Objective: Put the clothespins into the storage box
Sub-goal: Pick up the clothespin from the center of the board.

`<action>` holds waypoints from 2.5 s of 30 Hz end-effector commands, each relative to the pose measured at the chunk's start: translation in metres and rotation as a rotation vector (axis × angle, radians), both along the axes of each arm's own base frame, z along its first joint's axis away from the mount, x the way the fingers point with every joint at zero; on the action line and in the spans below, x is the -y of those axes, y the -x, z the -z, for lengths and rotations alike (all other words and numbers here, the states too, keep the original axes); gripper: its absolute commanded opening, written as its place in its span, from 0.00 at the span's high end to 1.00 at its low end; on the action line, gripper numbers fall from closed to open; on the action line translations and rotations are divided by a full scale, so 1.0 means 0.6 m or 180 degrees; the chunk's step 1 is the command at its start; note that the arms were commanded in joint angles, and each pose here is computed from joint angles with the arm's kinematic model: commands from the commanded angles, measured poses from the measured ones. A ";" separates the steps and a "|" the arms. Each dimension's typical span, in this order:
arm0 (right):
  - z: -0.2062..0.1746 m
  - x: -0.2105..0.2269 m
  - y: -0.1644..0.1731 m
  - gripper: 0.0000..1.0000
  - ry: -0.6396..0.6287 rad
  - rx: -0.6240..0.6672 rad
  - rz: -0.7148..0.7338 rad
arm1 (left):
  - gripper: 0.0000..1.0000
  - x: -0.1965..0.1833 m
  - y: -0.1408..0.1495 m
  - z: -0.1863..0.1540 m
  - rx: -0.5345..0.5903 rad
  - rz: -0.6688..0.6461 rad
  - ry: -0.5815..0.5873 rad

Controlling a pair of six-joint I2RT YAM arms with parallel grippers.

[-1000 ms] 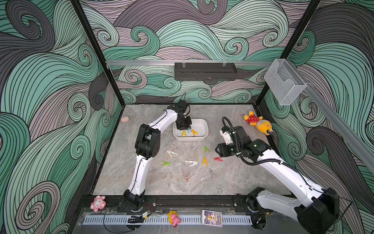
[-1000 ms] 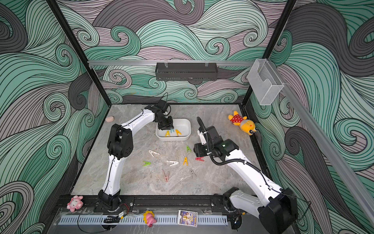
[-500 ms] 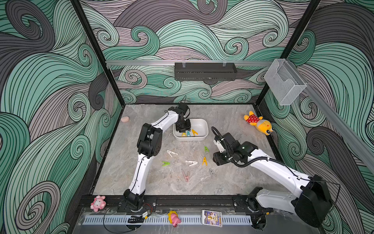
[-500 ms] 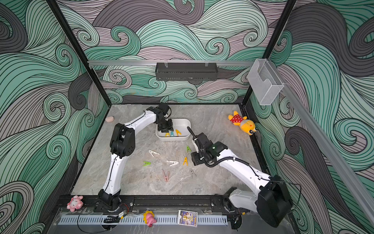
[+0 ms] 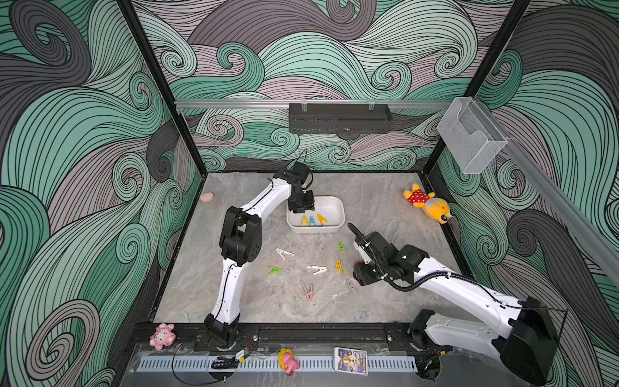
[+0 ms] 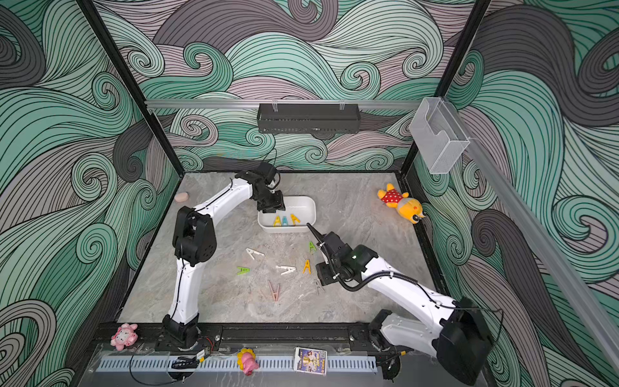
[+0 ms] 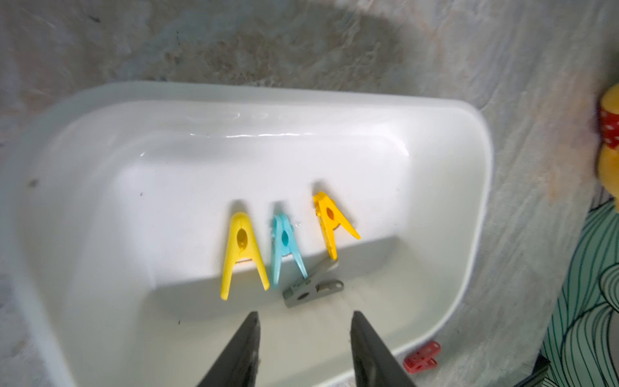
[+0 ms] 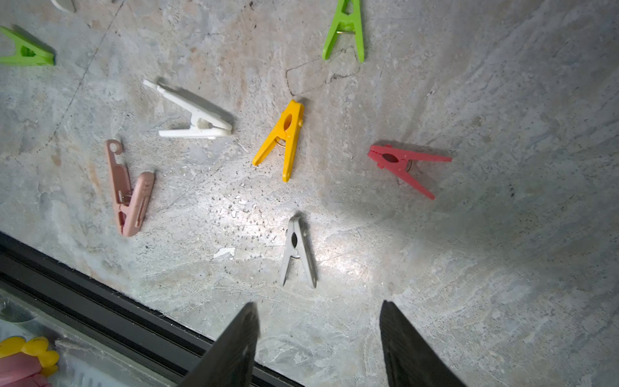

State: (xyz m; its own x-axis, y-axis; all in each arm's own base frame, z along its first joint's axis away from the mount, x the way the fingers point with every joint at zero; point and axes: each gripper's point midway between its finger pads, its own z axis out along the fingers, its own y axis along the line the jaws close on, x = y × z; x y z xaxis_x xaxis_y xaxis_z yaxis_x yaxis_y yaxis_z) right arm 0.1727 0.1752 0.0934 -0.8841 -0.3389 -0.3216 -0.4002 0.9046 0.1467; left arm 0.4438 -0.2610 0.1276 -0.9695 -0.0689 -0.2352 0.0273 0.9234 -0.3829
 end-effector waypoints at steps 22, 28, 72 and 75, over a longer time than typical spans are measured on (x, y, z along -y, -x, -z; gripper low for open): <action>0.099 -0.028 0.019 0.39 0.0554 -0.0165 -0.0050 | 0.51 -0.113 0.114 -0.158 0.0771 -0.0080 0.0084; 0.121 -0.036 0.017 0.44 0.0621 -0.0230 -0.0088 | 0.51 -0.121 0.125 -0.152 0.0697 -0.0118 0.0075; 0.154 -0.013 0.041 0.78 0.0786 -0.0458 -0.0098 | 0.52 -0.132 0.145 -0.129 0.0435 -0.0243 0.0159; 0.147 -0.018 0.038 0.82 0.0755 -0.0426 -0.0115 | 0.52 -0.134 0.146 -0.129 0.0440 -0.0253 0.0148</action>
State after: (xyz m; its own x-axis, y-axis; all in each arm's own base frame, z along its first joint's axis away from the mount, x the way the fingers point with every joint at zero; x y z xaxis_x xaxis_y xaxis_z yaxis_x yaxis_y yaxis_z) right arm 0.1607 0.1998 0.0104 -0.8924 -0.4189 -0.1680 -0.4282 0.9034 0.0217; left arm 0.3628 -0.1858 0.1958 -0.9228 -0.1420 -0.3582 0.0199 0.9108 -0.4124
